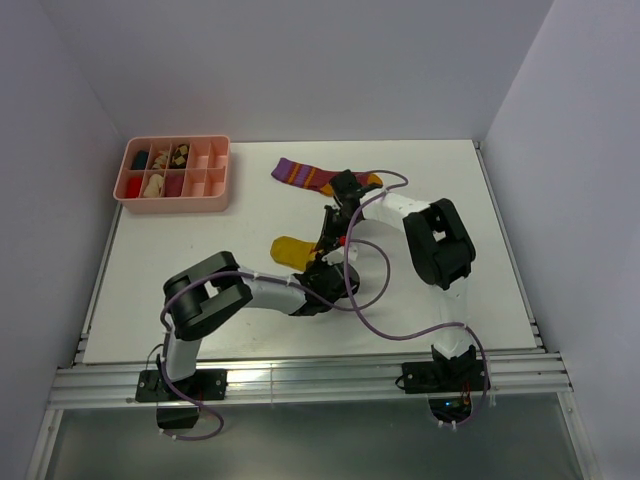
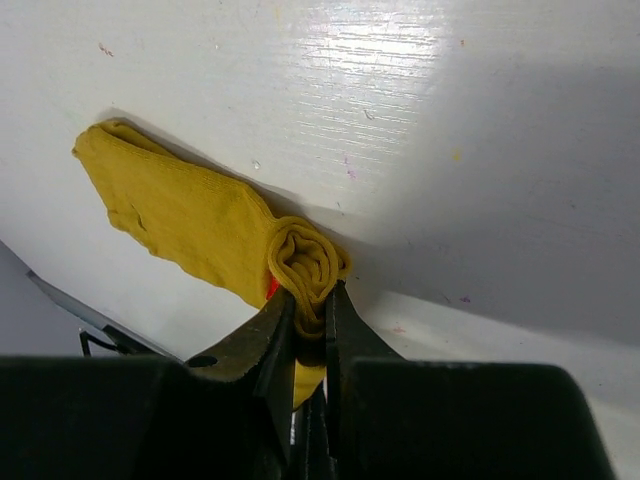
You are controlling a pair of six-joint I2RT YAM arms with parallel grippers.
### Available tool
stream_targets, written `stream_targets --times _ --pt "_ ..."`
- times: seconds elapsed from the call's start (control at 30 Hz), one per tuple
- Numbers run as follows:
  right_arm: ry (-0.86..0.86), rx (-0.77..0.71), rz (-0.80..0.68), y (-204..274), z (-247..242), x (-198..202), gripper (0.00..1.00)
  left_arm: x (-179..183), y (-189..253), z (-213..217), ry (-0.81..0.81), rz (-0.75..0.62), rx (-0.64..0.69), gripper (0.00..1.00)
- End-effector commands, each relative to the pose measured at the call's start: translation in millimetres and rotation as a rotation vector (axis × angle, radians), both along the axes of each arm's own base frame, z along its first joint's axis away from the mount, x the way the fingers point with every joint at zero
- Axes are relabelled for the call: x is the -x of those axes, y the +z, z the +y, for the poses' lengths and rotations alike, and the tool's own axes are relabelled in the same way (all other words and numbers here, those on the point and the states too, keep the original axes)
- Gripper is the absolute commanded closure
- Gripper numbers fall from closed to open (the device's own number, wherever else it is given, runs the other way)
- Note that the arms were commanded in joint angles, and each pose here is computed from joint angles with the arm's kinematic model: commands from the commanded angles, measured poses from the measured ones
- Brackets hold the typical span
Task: Roll the socks
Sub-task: Roll the sock at the center of the board.
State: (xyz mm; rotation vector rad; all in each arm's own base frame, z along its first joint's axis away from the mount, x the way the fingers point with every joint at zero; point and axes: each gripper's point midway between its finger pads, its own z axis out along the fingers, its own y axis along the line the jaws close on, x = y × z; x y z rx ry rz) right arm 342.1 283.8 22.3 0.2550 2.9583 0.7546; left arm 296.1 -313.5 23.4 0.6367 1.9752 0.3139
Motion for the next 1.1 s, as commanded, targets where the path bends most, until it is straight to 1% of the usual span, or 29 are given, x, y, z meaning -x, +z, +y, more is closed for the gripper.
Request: stream_targets --times 0.0,0.03,0.07,0.1,0.13,0.17,0.2,0.23,0.27,0.3,0.33,0.37,0.4,0.47,0.5,0.6,0.63,0.73,0.77,0.8,0.83,0.87,0.9,0.97,1.07 --pt "-0.015 -0.025 -0.017 -3 -2 -5 0.97 13 -2 -7 -0.02 0.136 0.121 0.99" --pt "-0.025 -0.06 -0.067 9 2 -14 0.94 11 -3 0 0.008 0.166 0.161 0.99" --pt "-0.035 -0.071 -0.076 11 1 -14 0.86 14 1 2 0.004 0.205 0.195 0.99" --pt "-0.054 -0.084 -0.091 16 1 -18 0.8 10 2 9 0.034 0.223 0.221 0.99" --pt "-0.071 -0.112 -0.141 29 1 -27 0.75 12 0 14 0.052 0.247 0.252 0.99" --pt "-0.086 -0.119 -0.153 31 -1 -29 0.65 15 5 10 0.039 0.28 0.301 0.99" --pt "-0.11 -0.13 -0.169 36 -2 -33 0.6 13 4 16 0.059 0.303 0.324 0.99" --pt "-0.13 -0.151 -0.206 45 -4 -39 0.51 14 6 19 0.072 0.324 0.367 0.99" --pt "-0.148 -0.163 -0.223 50 -5 -42 0.47 18 4 17 0.063 0.368 0.403 0.99" --pt "-0.173 -0.171 -0.244 55 -8 -47 0.44 14 4 24 0.09 0.385 0.435 0.99" --pt "-0.191 -0.189 -0.293 69 -10 -55 0.41 18 -3 30 0.108 0.42 0.469 0.99" --pt "-0.206 -0.182 -0.31 71 -15 -56 0.36 18 2 31 0.111 0.433 0.509 0.99" --pt "-0.223 -0.177 -0.348 80 -19 -59 0.35 16 2 33 0.111 0.472 0.567 0.99" --pt "-0.234 -0.179 -0.392 86 -23 -61 0.32 22 -4 42 0.14 0.533 0.626 0.99" --pt "-0.232 -0.188 -0.429 94 -23 -63 0.32 22 -4 42 0.144 0.574 0.702 0.99" --pt "-0.201 -0.185 -0.471 97 -26 -58 0.32 17 0 52 0.174 0.617 0.799 0.99" --pt "-0.186 -0.187 -0.486 93 -27 -55 0.32 22 -2 53 0.179 0.652 0.837 0.99" --pt "-0.108 -0.174 -0.559 96 -28 -46 0.33 22 -1 64 0.226 0.693 0.913 0.99" --pt "-0.067 -0.152 -0.591 96 -29 -44 0.34 21 -2 68 0.242 0.697 0.926 0.99" --pt "0.01 -0.114 -0.642 96 -25 -37 0.35 22 -6 78 0.284 0.732 0.973 0.99" --pt "0.03 -0.105 -0.659 96 -26 -37 0.36 19 -6 83 0.298 0.726 0.98 0.99" --pt "0.081 -0.102 -0.668 95 -17 -30 0.36 22 -9 86 0.317 0.745 0.995 1.0" --pt "0.118 -0.106 -0.683 97 -11 -28 0.39 22 -12 89 0.332 0.757 1.008 0.99" --pt "0.209 -0.125 -0.677 92 5 -18 0.42 24 -17 97 0.36 0.786 1.046 0.99" --pt "0.242 -0.135 -0.655 84 19 -17 0.43 27 -22 102 0.378 0.808 1.082 0.99"
